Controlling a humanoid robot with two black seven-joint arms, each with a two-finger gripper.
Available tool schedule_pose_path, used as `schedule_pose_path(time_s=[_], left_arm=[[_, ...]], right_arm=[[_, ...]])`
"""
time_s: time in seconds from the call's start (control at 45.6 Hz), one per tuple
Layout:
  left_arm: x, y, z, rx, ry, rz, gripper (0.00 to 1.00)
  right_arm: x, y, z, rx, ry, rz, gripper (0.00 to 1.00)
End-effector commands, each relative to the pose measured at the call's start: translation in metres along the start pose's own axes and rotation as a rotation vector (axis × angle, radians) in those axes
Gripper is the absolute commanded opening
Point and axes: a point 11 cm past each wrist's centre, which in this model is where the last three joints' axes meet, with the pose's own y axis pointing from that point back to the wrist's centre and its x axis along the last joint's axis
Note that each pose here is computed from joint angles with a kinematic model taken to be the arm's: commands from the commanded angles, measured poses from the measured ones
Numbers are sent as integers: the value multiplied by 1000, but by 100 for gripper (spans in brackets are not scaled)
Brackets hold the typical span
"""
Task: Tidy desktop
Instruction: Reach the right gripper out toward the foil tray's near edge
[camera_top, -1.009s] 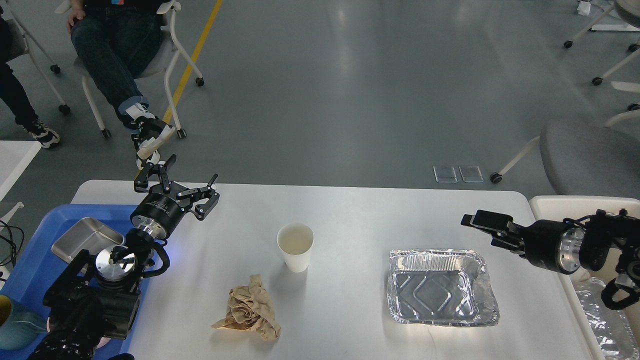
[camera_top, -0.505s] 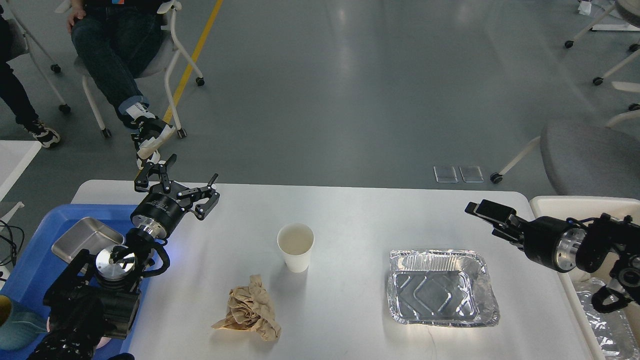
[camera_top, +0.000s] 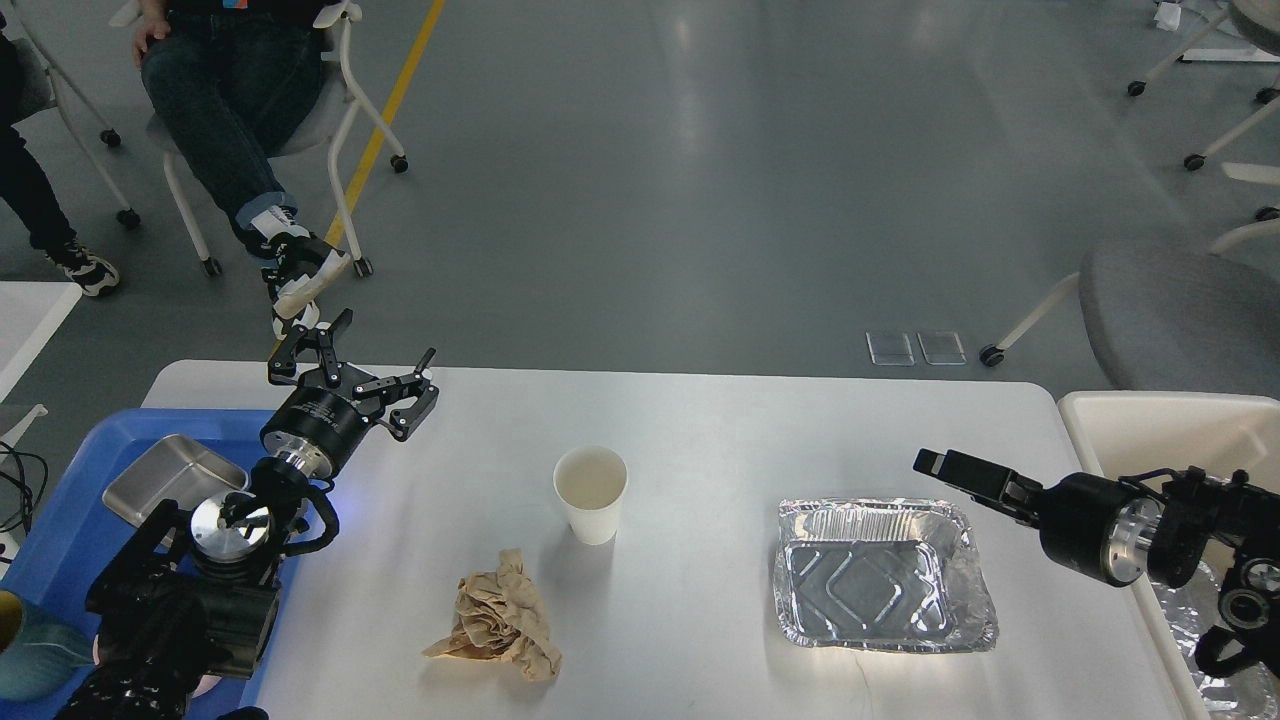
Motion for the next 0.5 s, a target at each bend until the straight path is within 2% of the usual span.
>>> schedule_pose_path(time_s=[0.0, 0.176, 0.483], left_arm=[[0, 0, 0, 0, 0, 0, 100], [1, 1, 0, 0, 1, 2, 100], [1, 1, 0, 0, 1, 2, 100]], right_arm=[[1, 1, -2, 17, 36, 0, 97], [-1, 6, -4, 33, 204, -32, 97], [-9, 11, 13, -63, 360, -106, 98]])
